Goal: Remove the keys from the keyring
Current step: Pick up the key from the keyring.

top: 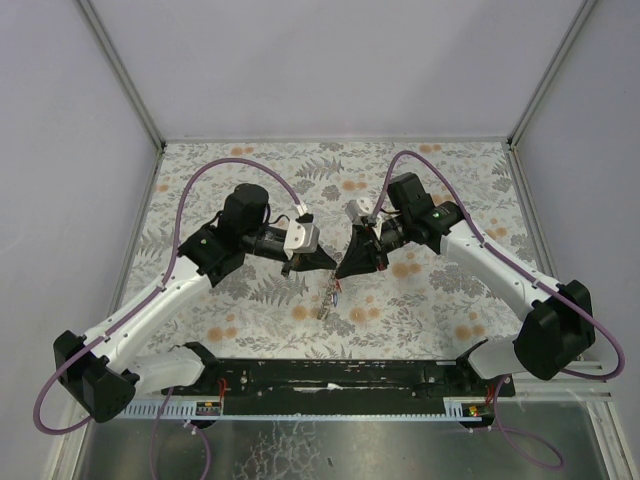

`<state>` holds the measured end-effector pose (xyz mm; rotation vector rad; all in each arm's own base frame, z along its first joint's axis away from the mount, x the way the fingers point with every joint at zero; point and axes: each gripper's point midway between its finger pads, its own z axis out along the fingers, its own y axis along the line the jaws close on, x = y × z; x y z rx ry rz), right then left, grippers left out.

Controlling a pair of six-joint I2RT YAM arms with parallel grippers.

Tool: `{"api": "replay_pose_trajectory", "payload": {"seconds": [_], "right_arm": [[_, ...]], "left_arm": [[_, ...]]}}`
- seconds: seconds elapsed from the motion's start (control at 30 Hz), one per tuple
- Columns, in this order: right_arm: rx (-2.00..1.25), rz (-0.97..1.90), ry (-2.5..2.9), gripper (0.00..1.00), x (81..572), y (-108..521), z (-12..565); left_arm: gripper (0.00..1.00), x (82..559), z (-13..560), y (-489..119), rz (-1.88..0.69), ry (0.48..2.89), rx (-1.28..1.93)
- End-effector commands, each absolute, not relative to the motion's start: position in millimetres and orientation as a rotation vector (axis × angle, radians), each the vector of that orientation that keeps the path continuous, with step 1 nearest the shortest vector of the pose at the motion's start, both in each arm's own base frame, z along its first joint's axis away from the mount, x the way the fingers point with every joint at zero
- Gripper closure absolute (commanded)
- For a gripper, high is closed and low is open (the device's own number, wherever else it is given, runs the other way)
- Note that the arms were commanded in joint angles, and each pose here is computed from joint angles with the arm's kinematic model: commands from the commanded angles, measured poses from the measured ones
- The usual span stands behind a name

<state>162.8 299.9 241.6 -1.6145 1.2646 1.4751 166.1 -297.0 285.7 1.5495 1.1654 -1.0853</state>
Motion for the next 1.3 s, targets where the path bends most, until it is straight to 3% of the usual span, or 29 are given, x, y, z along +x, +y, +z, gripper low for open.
{"api": "replay_pose_trajectory", "payload": {"seconds": [0.0,0.2,1.27], "right_arm": [[-1.612,1.521,1.227,0.90,156.5,302.6,249.6],[-1.617,1.505,1.240,1.00,157.3,301.9,251.7],[-1.560,1.464,1.499,1.00,179.8,307.0,239.2]], "left_arm": [[1.00,171.4,299.4,-302.3,-1.045,1.085,1.531],[1.00,169.5,293.8,-300.8,-1.051,1.096,1.533],[1.00,178.9,253.9,-287.3,-0.923,1.205,1.602]]}}
